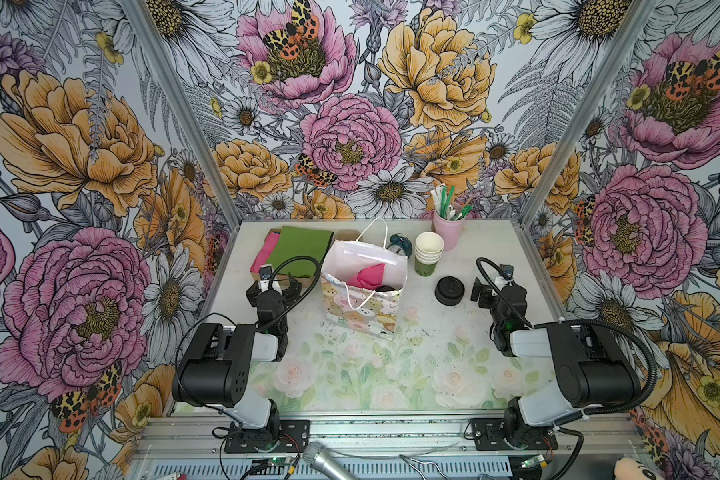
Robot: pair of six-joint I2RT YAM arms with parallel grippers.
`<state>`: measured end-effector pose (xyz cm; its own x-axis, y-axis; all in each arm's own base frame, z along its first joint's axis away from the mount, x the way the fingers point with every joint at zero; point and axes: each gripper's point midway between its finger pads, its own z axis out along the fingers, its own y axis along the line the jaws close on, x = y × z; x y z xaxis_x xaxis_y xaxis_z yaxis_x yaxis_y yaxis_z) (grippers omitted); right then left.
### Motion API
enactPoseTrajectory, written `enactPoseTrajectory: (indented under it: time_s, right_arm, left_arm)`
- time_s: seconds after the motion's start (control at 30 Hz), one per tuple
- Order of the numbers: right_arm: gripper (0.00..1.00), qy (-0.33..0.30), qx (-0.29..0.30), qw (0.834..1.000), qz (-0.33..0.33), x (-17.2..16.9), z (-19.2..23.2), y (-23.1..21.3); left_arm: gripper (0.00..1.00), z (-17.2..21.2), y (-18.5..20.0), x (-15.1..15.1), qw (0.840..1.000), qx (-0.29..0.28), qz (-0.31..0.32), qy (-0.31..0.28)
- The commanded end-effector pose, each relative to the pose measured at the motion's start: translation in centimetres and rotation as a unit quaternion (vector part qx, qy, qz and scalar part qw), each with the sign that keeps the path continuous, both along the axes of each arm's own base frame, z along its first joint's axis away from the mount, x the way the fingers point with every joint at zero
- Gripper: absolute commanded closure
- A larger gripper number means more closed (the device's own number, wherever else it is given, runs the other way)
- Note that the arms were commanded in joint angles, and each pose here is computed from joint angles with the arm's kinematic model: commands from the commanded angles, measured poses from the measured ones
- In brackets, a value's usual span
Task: Pack the takeout coffee
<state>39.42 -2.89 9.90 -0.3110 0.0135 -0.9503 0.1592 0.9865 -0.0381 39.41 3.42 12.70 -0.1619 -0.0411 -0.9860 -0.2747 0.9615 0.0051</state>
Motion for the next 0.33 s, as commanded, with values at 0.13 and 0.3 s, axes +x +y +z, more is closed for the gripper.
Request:
enactPoseTrajectory:
  time_s: [0.13, 0.3]
  right_arm:
    - [0.01, -0.025, -0.001, 1.000, 0.004, 0.65, 1.46, 0.13]
    - [0.01, -0.025, -0.001, 1.000, 0.004, 0.66, 1.45, 0.13]
  left_arm:
    - [0.01, 0.62, -0.11, 0.38, 1.000, -0.002, -0.008, -0.008]
    - [0.01, 0.61, -0.41, 0.42, 1.000, 0.000, -0.016, -0.008]
